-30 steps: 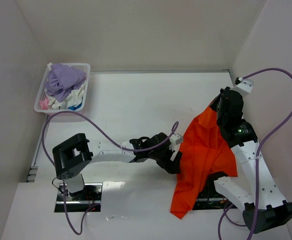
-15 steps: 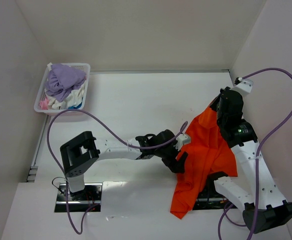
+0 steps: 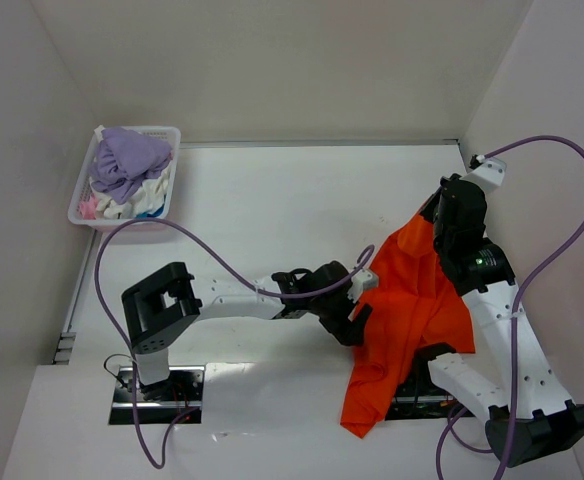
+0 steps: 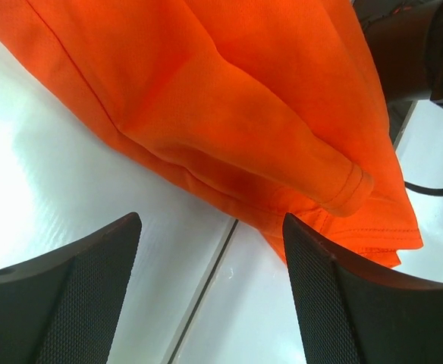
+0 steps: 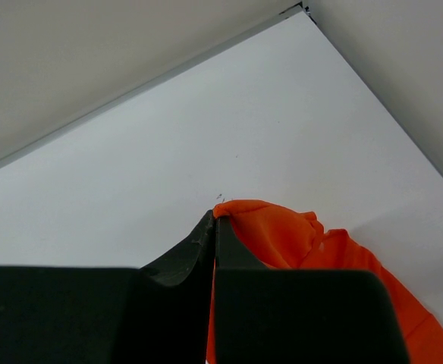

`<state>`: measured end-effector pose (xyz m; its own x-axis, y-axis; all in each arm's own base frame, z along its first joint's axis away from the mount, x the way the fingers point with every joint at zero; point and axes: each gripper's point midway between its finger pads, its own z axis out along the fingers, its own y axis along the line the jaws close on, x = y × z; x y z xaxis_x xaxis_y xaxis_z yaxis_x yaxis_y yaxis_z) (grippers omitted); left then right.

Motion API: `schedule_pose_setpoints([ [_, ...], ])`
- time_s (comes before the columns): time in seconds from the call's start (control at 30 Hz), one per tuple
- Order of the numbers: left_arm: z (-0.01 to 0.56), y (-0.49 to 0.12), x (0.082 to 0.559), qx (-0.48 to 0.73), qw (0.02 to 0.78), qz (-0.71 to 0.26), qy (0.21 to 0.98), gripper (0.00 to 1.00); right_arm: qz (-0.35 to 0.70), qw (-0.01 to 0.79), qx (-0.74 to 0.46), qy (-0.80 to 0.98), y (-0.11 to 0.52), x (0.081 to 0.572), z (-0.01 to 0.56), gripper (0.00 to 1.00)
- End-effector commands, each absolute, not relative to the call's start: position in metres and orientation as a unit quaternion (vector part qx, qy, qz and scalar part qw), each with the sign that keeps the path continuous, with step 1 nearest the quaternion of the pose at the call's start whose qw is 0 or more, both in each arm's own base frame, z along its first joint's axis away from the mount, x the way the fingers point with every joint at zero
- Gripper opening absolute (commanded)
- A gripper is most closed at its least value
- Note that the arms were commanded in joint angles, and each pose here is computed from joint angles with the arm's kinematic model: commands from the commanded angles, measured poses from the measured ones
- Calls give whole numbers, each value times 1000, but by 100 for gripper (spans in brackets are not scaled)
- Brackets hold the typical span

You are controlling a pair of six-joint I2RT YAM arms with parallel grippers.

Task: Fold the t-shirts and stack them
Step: Flatten out the tshirt

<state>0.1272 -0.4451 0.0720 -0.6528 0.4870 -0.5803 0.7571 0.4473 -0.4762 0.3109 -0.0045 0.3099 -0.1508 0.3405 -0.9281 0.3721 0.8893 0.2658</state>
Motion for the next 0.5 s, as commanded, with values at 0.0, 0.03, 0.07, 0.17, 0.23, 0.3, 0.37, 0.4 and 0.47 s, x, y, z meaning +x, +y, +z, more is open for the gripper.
schedule_pose_setpoints([
  [0.0,68,-445,121,372,163,-375,834,83,-25,625,247,740,-12,317,317,1],
  [0.03,60,-441,117,374,151,-372,836,83,-25,625,247,740,-12,317,317,1],
  [0.07,60,-441,117,374,151,-372,836,83,-25,625,247,740,-12,317,317,1],
  [0.17,57,-439,111,373,137,-376,837,83,-29,619,245,746,-12,319,311,1],
  [0.23,53,-440,110,378,132,-376,835,83,-29,619,245,746,-12,319,311,1],
  [0.3,56,-445,109,381,127,-381,833,83,-33,619,248,744,-13,318,311,1],
  [0.37,54,-445,106,394,118,-385,827,83,-33,619,248,744,-13,318,311,1],
  [0.4,54,-447,103,396,110,-390,824,83,-36,620,250,743,-15,318,311,1],
  [0.47,55,-447,102,401,109,-392,821,83,-34,623,251,740,-15,319,313,1],
])
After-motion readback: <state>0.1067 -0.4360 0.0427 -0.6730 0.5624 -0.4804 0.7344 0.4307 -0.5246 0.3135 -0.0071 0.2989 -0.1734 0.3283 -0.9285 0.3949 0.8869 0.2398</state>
